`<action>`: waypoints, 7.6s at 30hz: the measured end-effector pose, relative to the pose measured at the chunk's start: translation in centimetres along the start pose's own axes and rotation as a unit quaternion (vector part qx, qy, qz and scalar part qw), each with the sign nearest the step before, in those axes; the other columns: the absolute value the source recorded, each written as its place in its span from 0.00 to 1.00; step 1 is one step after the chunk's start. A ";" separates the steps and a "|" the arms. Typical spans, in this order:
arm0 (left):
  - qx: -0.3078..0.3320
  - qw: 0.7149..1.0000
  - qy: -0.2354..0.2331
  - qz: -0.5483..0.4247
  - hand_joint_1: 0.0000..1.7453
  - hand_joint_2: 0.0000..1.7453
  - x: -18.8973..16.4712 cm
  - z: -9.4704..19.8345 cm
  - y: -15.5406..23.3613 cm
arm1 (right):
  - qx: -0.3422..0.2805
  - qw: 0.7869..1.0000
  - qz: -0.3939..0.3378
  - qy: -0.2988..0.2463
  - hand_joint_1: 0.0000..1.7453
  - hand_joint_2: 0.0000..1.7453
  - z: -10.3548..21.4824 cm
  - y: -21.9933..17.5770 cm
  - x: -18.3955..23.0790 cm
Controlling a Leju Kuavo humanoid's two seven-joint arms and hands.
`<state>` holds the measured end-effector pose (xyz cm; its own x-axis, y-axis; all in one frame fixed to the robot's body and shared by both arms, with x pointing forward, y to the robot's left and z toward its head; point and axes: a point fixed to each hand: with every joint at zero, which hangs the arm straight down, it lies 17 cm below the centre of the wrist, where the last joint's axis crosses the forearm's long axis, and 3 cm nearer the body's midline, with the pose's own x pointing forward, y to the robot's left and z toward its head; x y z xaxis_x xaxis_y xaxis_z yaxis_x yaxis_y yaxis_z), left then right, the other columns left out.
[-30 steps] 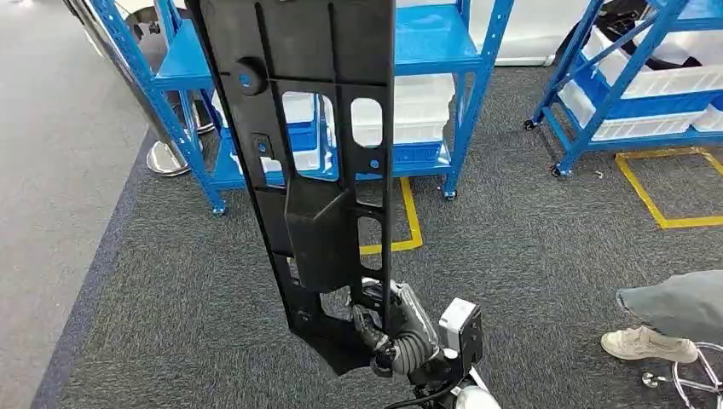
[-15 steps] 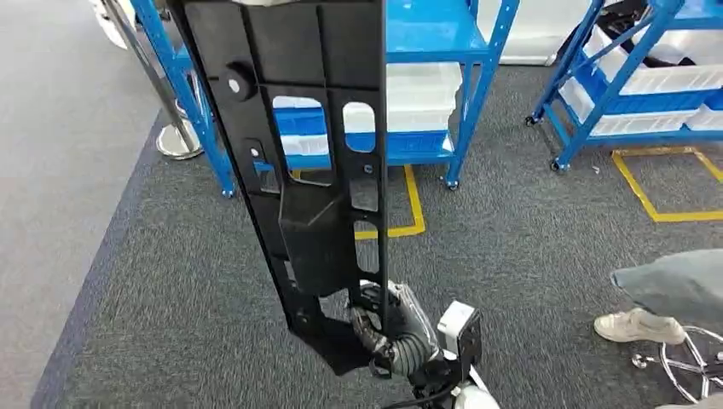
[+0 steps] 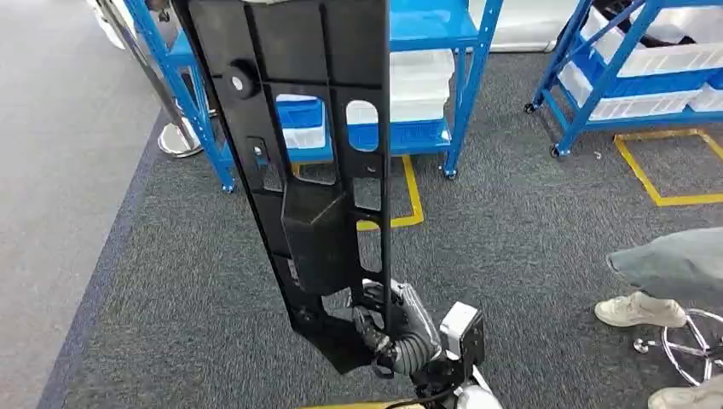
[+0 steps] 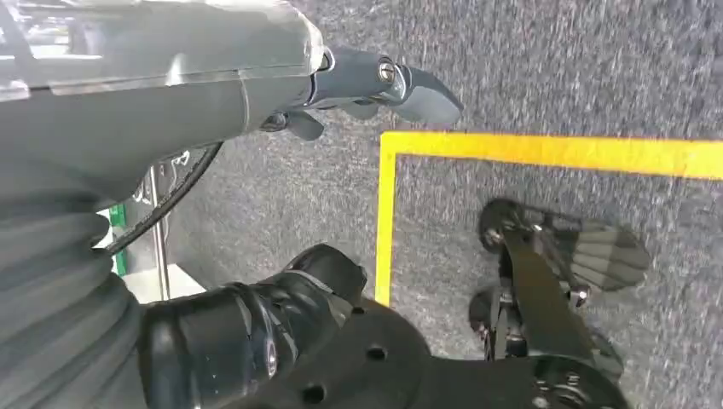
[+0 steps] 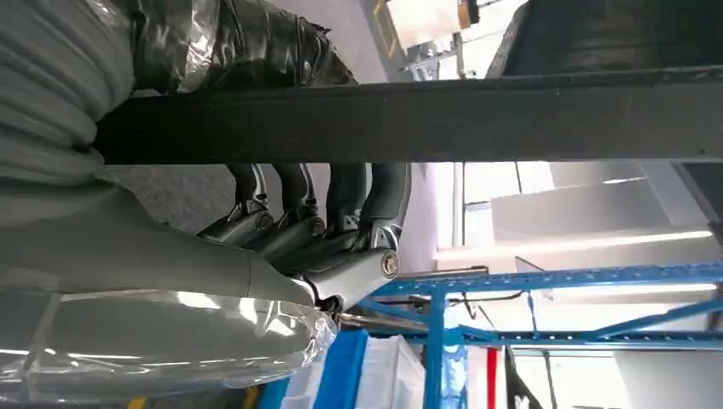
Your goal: Take the parts from the cabinet and place them on the table.
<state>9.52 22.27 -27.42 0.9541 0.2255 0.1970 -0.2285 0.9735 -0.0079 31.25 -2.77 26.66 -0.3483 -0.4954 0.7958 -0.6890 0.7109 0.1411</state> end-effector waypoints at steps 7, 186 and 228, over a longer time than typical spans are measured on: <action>0.000 1.000 0.002 0.000 0.00 1.00 -0.3 0.0 0.1 | 0.000 1.000 0.000 0.000 1.00 1.00 0.1 0.0 0.0; 0.039 0.998 0.020 0.038 0.00 1.00 -1.2 -0.1 1.5 | 0.155 0.972 -0.170 0.049 1.00 1.00 -1.2 10.7 -3.8; 0.038 0.999 0.014 0.020 0.00 1.00 -0.6 -0.2 1.9 | 0.146 0.975 -0.162 0.050 1.00 1.00 -0.3 10.0 -3.5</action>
<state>8.58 24.02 -27.74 0.9486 0.2660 0.1713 -0.2796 0.9582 0.0601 25.74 6.25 25.42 -0.0292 -0.6093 0.7924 -0.9094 0.3452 0.2320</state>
